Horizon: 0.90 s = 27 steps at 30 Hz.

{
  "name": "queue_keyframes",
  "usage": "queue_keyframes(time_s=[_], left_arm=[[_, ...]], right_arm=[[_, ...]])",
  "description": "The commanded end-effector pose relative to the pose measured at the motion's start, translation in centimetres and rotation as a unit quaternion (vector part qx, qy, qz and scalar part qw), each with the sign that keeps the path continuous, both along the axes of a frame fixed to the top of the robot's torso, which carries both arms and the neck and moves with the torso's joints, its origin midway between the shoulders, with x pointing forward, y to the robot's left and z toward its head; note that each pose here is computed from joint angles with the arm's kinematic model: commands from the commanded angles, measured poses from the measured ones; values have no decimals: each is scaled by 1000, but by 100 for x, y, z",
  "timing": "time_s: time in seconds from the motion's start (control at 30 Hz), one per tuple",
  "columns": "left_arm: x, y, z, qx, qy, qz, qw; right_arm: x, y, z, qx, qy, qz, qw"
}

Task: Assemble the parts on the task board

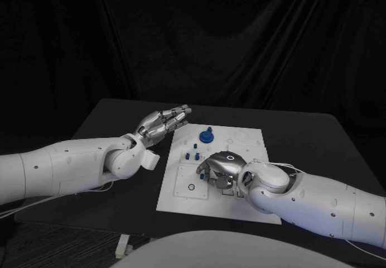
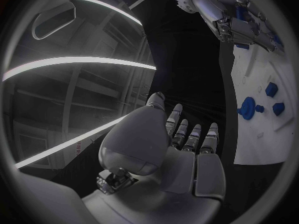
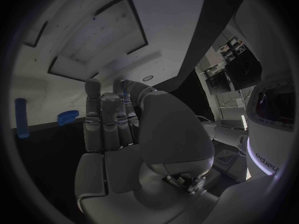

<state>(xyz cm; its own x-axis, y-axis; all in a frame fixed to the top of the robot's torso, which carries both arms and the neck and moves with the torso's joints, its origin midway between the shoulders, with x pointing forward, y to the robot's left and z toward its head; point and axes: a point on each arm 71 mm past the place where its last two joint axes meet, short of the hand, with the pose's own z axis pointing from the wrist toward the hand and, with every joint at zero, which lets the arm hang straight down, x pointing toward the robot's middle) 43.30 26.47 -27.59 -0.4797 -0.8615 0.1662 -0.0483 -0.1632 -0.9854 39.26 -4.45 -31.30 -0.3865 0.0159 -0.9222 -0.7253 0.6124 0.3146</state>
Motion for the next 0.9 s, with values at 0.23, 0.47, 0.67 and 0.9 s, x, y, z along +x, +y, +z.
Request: queue_keyframes(time_s=[0.23, 0.47, 0.67, 0.9], left_arm=[[-5, -16, 9, -11, -5, -3, 1000], [-7, -6, 11, -10, -7, 0, 1000], [-14, 5, 17, -10, -8, 3, 1000], [-16, 12, 19, -10, -10, 4, 1000]], right_arm=[[14, -67, 27, 8, -20, -23, 1000], [80, -221, 274, 37, -90, -39, 994], [126, -476, 589, 67, -136, -53, 987], [187, -868, 775, 69, -154, -76, 983]])
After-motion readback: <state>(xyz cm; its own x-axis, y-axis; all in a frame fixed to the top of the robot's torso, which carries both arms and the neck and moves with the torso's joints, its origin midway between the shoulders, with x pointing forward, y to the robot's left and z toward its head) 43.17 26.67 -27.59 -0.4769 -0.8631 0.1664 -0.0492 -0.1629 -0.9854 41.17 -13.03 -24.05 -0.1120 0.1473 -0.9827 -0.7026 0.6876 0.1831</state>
